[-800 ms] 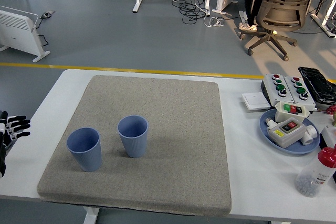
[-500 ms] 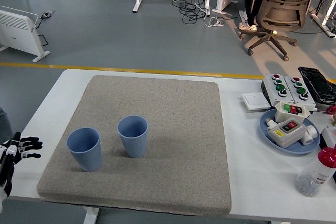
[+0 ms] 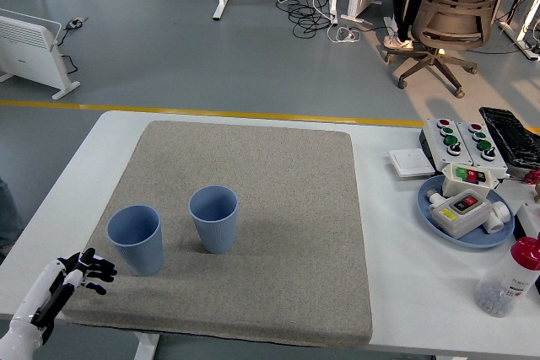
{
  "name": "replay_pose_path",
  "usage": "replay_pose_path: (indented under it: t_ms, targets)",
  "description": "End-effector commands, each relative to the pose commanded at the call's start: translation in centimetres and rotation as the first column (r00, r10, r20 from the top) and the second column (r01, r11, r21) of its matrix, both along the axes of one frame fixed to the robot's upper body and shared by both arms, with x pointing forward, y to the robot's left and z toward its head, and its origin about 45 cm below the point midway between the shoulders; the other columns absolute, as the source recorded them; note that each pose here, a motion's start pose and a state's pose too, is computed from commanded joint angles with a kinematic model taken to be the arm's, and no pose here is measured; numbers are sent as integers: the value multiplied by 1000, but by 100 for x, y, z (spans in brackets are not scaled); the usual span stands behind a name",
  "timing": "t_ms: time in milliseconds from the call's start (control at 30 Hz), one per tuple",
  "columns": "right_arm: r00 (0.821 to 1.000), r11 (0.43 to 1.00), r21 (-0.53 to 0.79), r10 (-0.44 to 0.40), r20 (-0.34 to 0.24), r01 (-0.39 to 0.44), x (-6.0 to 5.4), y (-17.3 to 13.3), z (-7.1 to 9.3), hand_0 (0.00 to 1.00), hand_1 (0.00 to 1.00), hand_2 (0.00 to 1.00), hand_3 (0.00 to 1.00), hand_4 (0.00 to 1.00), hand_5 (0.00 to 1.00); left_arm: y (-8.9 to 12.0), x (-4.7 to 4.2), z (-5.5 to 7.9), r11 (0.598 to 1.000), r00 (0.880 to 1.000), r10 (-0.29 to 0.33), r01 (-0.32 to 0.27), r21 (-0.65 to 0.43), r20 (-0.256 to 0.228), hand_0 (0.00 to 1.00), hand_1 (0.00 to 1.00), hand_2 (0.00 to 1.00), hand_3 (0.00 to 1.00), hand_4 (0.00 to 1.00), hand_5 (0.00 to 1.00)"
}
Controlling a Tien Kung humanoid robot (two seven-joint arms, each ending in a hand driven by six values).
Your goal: Push cup pick cup insert cup
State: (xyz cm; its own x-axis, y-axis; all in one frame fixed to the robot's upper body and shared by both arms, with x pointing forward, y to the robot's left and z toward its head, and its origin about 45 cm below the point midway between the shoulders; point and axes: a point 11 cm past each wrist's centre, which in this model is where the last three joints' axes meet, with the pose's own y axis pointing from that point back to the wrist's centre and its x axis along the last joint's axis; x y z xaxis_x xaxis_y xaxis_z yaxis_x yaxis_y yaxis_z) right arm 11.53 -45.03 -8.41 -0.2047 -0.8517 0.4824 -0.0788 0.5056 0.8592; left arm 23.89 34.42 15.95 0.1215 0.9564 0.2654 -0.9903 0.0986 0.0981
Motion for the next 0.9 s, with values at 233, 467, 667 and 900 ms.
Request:
replay_pose_path:
  t_ms: [233,467,667,900]
  targets:
    - [1000,1000,0,-2,5,1,16,1,3,666,606,632,571,104,498,-132,-9,-53,999,999,-42,41,-28,-25,504,510,489,431,587,998]
    - [1000,1000,4,-2,5,2,19,19,-3,666,606,632,571,104,499,-222,90,-93,997,997,-65,63,-49,-39,579,529,496,434,578,998]
    - [1000,1000,5,-4,2,4,6,31,-11,666,605,632,571,101,497,-249,162,-139,996,996,-70,67,-55,-49,595,536,498,435,576,998]
    - [1000,1000,7,-5,0,5,-7,43,-18,666,604,630,571,98,496,-270,265,-171,996,997,-63,61,-64,-45,598,540,499,432,568,998]
